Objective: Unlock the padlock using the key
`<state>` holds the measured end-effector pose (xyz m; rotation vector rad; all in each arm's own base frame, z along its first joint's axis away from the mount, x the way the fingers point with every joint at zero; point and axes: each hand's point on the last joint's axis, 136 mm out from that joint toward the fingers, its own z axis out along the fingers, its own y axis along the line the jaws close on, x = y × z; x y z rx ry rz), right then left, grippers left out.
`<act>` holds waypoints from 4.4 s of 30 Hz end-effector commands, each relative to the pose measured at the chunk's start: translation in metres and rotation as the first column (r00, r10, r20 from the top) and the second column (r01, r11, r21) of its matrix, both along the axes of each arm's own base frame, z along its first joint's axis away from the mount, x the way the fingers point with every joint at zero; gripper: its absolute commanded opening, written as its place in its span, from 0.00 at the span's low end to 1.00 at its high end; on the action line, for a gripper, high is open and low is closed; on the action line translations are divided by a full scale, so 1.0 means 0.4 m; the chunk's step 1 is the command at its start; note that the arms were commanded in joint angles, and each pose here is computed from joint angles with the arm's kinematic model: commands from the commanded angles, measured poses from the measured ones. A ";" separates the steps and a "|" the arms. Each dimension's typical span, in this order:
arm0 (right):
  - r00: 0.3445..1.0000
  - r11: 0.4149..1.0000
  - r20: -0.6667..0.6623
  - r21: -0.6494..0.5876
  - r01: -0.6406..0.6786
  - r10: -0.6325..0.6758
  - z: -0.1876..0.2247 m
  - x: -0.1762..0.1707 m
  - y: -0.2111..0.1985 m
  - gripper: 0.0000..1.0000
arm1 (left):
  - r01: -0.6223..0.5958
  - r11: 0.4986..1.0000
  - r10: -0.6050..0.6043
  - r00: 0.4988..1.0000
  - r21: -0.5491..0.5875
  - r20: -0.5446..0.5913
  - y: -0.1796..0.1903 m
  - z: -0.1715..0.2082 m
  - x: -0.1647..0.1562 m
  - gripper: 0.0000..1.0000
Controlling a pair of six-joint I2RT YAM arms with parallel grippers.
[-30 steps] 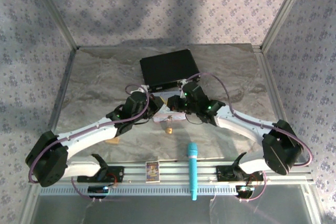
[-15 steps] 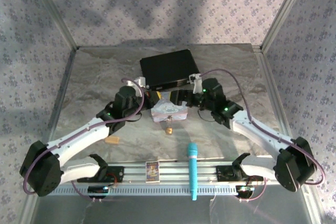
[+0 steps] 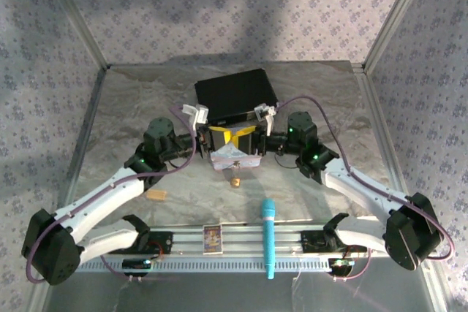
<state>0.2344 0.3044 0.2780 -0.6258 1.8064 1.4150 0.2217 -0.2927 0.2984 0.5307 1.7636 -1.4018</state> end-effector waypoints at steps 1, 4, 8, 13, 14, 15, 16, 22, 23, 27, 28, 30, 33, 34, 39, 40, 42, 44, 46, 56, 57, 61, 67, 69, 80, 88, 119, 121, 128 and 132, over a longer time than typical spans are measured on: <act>0.998 0.998 0.033 0.042 -0.055 0.054 0.022 -0.021 0.012 0.37 | 0.083 0.994 -0.074 0.989 -0.067 0.127 -0.014 0.106 -0.044 0.00; 0.998 0.998 0.027 0.046 -0.052 0.051 0.021 -0.021 0.009 0.31 | 0.085 0.994 -0.075 0.989 -0.071 0.131 -0.015 0.113 -0.047 0.00; 0.999 0.998 0.024 0.058 -0.034 0.033 0.020 -0.015 -0.005 0.21 | 0.086 0.994 -0.077 0.988 -0.070 0.131 -0.016 0.113 -0.048 0.00; 0.999 0.997 0.003 0.064 -0.052 0.052 0.017 -0.018 0.000 0.14 | 0.089 0.993 -0.079 0.988 -0.073 0.131 -0.017 0.114 -0.051 0.00; 0.999 0.996 0.003 0.070 -0.051 0.051 0.019 -0.018 -0.002 0.11 | 0.089 0.994 -0.080 0.989 -0.070 0.127 -0.017 0.111 -0.052 0.00; 0.999 0.996 0.007 0.075 -0.052 0.052 0.020 -0.018 -0.004 0.09 | 0.086 0.994 -0.077 0.989 -0.069 0.127 -0.016 0.110 -0.050 0.00; 0.999 0.995 -0.004 0.084 -0.051 0.052 0.021 -0.018 -0.007 0.08 | 0.085 0.994 -0.076 0.989 -0.068 0.128 -0.017 0.110 -0.050 0.00; 0.999 0.994 -0.028 0.102 -0.030 0.033 0.030 -0.013 -0.016 0.16 | 0.078 0.994 -0.068 0.990 -0.075 0.123 -0.014 0.108 -0.051 0.00; 0.999 0.994 -0.030 0.103 -0.031 0.034 0.030 -0.014 -0.015 0.16 | 0.077 0.994 -0.068 0.990 -0.074 0.123 -0.014 0.108 -0.052 0.00; 0.999 0.994 -0.035 0.104 -0.028 0.032 0.029 -0.013 -0.016 0.19 | 0.082 0.994 -0.073 0.989 -0.073 0.127 -0.016 0.108 -0.056 0.00; 0.999 0.994 -0.039 0.106 -0.024 0.029 0.029 -0.011 -0.018 0.19 | 0.081 0.994 -0.071 0.989 -0.072 0.126 -0.015 0.107 -0.056 0.00; 0.999 0.993 -0.039 0.116 -0.014 0.019 0.029 -0.008 -0.024 0.18 | 0.077 0.994 -0.068 0.990 -0.072 0.124 -0.013 0.105 -0.056 0.00; 0.999 0.991 -0.043 0.134 -0.002 0.008 0.032 -0.003 -0.030 0.16 | 0.079 0.994 -0.070 0.990 -0.073 0.123 -0.014 0.104 -0.059 0.00; 0.999 0.991 -0.043 0.135 -0.003 0.009 0.032 -0.003 -0.029 0.16 | 0.078 0.994 -0.069 0.990 -0.072 0.123 -0.015 0.103 -0.058 0.00; 0.999 0.990 -0.041 0.142 -0.013 0.019 0.036 -0.008 -0.026 0.12 | 0.078 0.994 -0.069 0.991 -0.073 0.118 -0.017 0.100 -0.061 0.00; 0.999 0.990 -0.040 0.143 -0.014 0.020 0.036 -0.009 -0.026 0.12 | 0.076 0.994 -0.067 0.991 -0.074 0.118 -0.016 0.101 -0.060 0.00; 0.999 0.990 -0.038 0.143 -0.017 0.022 0.037 -0.010 -0.025 0.12 | 0.074 0.995 -0.065 0.991 -0.072 0.114 -0.017 0.098 -0.059 0.00; 0.999 0.990 -0.038 0.141 -0.023 0.029 0.035 -0.013 -0.021 0.12 | 0.070 0.995 -0.062 0.992 -0.074 0.113 -0.018 0.098 -0.057 0.00; 0.999 0.989 -0.037 0.142 -0.030 0.035 0.035 -0.016 -0.018 0.12 | 0.068 0.995 -0.060 0.992 -0.071 0.108 -0.020 0.093 -0.055 0.00; 0.998 0.987 -0.033 0.158 -0.040 0.046 0.044 -0.021 -0.010 0.14 | 0.062 0.996 -0.055 0.993 -0.067 0.101 -0.022 0.083 -0.051 0.00; 0.998 0.987 -0.033 0.158 -0.041 0.047 0.046 -0.021 -0.009 0.14 | 0.061 0.996 -0.054 0.994 -0.067 0.100 -0.021 0.082 -0.050 0.00; 0.998 0.987 -0.035 0.156 -0.045 0.051 0.044 -0.020 -0.007 0.15 | 0.057 0.996 -0.051 0.994 -0.068 0.097 -0.023 0.081 -0.048 0.00; 0.998 0.984 -0.030 0.168 -0.056 0.062 0.048 -0.024 -0.003 0.10 | 0.055 0.996 -0.049 0.995 -0.065 0.089 -0.025 0.075 -0.044 0.00; 0.997 0.984 -0.034 0.168 -0.062 0.069 0.044 -0.026 -0.002 0.07 | 0.050 0.997 -0.044 0.995 -0.064 0.086 -0.024 0.074 -0.043 0.00; 0.995 0.995 -0.102 0.097 0.001 0.009 -0.031 -0.006 -0.017 0.00 | -0.218 0.975 0.218 0.976 -0.045 0.000 0.036 0.029 0.059 0.73; 0.981 0.993 -0.153 -0.013 0.121 -0.122 -0.119 0.028 -0.063 0.00 | -0.462 0.887 0.462 0.884 0.017 -0.070 0.136 0.005 0.116 1.00; 0.853 0.805 -0.161 -0.454 0.383 -0.496 -0.378 0.029 -0.240 0.00 | -0.287 0.646 0.560 0.808 0.708 -0.183 -0.031 -0.564 0.027 0.46; 0.851 0.804 -0.164 -0.454 0.383 -0.499 -0.382 0.028 -0.242 0.00 | -0.282 0.651 0.555 0.810 0.705 -0.189 -0.042 -0.581 0.030 0.46; 0.841 0.800 -0.174 -0.452 0.395 -0.513 -0.406 0.014 -0.253 0.00 | -0.237 0.640 0.558 0.797 0.731 -0.230 -0.053 -0.636 0.018 0.48; 0.836 0.797 -0.176 -0.454 0.399 -0.519 -0.413 0.010 -0.259 0.00 | -0.234 0.643 0.560 0.793 0.730 -0.240 -0.056 -0.650 0.008 0.46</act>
